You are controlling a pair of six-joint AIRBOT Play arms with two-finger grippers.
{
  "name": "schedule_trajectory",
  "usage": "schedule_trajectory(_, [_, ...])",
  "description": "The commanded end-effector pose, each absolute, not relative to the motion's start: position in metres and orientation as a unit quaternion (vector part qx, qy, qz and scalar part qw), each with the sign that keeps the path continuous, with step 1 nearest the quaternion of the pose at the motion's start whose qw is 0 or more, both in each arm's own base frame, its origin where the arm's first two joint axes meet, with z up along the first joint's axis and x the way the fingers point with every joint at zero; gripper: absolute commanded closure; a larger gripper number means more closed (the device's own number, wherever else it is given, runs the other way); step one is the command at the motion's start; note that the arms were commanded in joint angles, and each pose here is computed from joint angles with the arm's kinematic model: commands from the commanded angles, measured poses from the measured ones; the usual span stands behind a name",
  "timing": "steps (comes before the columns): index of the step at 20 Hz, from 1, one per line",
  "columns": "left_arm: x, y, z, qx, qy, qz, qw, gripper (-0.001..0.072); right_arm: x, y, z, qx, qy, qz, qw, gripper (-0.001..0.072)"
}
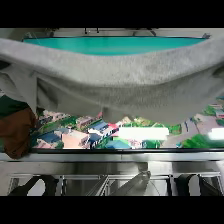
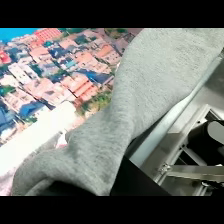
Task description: Fold the shirts.
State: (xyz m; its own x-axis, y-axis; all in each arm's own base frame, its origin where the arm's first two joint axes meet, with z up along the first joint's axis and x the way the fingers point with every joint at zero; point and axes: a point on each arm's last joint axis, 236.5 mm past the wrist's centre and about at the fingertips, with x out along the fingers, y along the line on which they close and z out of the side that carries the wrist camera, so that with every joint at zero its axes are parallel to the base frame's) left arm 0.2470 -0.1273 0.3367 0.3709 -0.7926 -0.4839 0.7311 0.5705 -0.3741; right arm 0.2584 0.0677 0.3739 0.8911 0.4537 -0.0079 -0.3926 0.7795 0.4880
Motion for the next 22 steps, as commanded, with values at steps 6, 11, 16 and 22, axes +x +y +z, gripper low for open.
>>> schedule_trajectory(6, [0.333, -0.195, 0.132, -0.2, 0.543, -0.571, 0.582, 0.0694, 0.349, 0.022, 0.134, 0.441, 0.26, 0.163, 0.843, 0.0694])
schedule_trajectory(11, [0.395, -0.202, 0.01, -0.32, 0.679, -0.478, 0.456, 0.0413, 0.407, -0.001, 0.014, 0.412, 0.338, 0.126, 0.837, 0.0266])
schedule_trajectory(16, [0.425, -0.17, -0.007, -0.357, 0.681, -0.442, 0.462, 0.0413, 0.394, -0.036, -0.001, 0.386, 0.411, 0.114, 0.818, 0.0266])
schedule_trajectory(22, [0.429, -0.127, -0.027, -0.3, 0.705, -0.358, 0.534, 0.0412, 0.271, -0.036, -0.076, 0.385, 0.613, -0.01, 0.69, 0.0244])
